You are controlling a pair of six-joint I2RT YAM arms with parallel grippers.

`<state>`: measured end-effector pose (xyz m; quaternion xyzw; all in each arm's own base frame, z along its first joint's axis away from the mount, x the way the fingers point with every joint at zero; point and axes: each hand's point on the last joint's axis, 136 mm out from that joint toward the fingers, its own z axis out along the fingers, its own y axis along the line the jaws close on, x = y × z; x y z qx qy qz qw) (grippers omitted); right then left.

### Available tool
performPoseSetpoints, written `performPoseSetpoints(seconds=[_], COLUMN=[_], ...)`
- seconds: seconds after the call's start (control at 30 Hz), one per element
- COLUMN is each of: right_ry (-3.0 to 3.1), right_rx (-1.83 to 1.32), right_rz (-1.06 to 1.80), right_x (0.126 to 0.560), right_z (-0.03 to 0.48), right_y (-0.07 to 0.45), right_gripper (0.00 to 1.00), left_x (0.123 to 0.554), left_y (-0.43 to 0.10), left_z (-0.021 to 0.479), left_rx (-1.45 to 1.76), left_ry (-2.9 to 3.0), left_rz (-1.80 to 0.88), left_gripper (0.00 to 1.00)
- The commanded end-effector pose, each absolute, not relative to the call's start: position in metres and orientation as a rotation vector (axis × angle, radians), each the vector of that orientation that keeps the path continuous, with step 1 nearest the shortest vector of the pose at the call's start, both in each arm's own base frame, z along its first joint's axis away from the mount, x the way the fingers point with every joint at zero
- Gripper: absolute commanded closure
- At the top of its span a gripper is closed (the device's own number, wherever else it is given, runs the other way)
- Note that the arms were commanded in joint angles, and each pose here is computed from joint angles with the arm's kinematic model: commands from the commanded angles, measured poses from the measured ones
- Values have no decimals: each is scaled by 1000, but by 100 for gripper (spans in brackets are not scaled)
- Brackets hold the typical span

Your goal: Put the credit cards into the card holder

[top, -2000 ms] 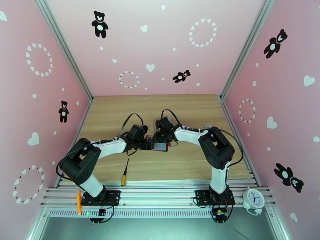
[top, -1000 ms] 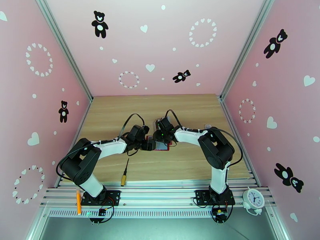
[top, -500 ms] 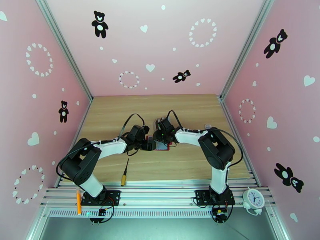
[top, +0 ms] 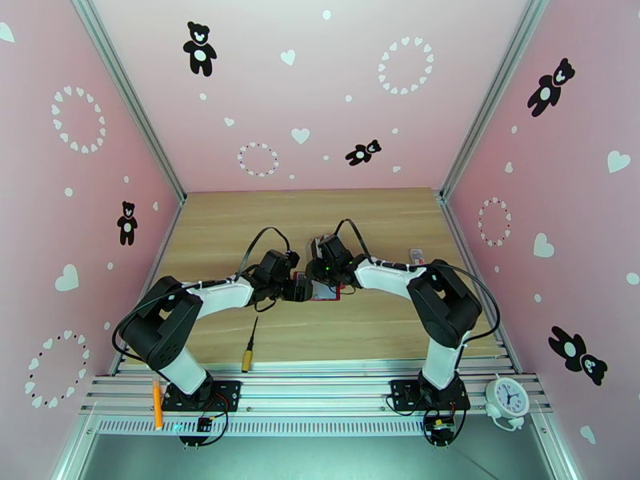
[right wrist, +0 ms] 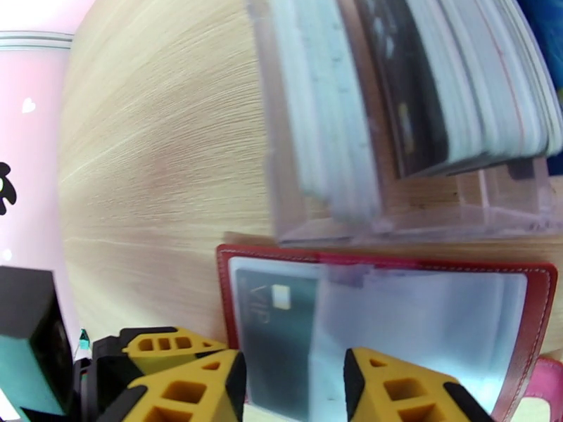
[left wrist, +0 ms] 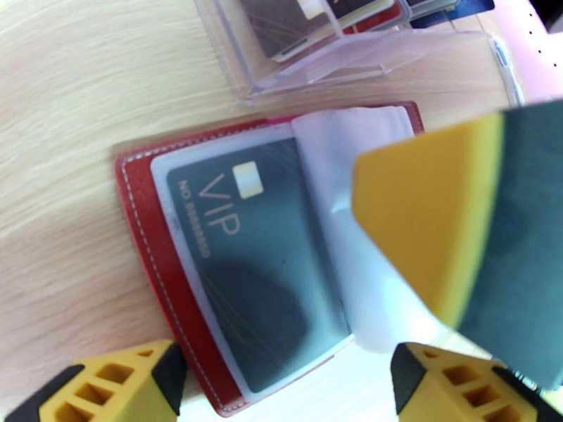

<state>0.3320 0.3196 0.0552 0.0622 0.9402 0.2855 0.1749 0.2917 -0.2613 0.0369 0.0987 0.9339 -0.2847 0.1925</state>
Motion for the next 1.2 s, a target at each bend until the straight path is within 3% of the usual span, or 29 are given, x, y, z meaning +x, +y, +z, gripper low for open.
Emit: performPoseSetpoints(seconds=[0.0,0.5,1.17], right_ry=[2670,2676,2748], right_rx=[165,93,30], right_rz=[827,587,466], right_x=[325,348,350], right_z=[60,64,32], right_y=[321,279,276], right_gripper=[58,57,57], left_x=[293,294,293], left_y=[-264,-259,-259], left_z=[42,33,31], left_rx=[274,269,267], left_ry=[2598,2631,2640], left_rz=[-834,-780,-787], left_gripper=[18,18,18])
